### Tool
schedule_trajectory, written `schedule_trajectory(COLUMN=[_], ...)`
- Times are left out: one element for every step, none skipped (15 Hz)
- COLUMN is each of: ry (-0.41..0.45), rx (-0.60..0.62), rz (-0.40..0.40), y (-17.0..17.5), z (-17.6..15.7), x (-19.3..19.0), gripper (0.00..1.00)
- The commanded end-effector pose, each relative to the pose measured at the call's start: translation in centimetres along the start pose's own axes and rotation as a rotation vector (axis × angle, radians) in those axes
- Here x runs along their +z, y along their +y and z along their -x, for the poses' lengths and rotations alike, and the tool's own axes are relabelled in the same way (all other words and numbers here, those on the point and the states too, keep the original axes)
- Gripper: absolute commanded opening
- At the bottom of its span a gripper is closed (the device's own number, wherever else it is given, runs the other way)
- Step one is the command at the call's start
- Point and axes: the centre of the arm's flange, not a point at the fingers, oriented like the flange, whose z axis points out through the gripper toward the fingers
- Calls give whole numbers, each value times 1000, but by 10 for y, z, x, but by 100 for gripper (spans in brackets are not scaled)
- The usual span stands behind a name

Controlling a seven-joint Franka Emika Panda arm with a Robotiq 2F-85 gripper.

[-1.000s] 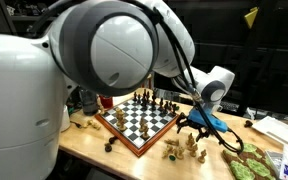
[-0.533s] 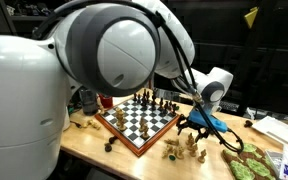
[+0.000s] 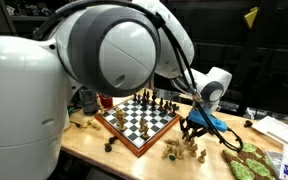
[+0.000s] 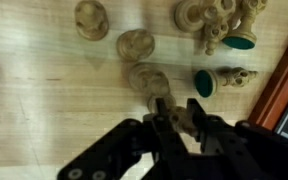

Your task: Pick up the beige chess piece from the table and put it on the chess board

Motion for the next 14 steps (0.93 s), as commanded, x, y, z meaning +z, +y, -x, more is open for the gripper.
schedule_trajectory(ry=[-1, -1, -1, -2, -2, -3, -2, -3, -3, -2, -1, 0, -2, -5], rx=[-26, -26, -27, -28, -31, -34, -36, -39, -44, -54, -60, -69, -76, -82], rz=[13, 15, 22, 27, 34, 40, 41, 36, 36, 38, 41, 44, 46, 47], y=[2, 1, 0, -2, -4, -6, -11, -15, -20, -25, -32, -37, -43, -49], z=[1, 1, 1, 2, 2, 3, 4, 4, 5, 5, 6, 7, 8, 9], x=[-7, -8, -9, -10, -12, -14, -17, -19, -21, -24, -27, -30, -33, -36], gripper=[1, 6, 6, 6, 6, 6, 6, 6, 6, 6, 6, 6, 6, 6])
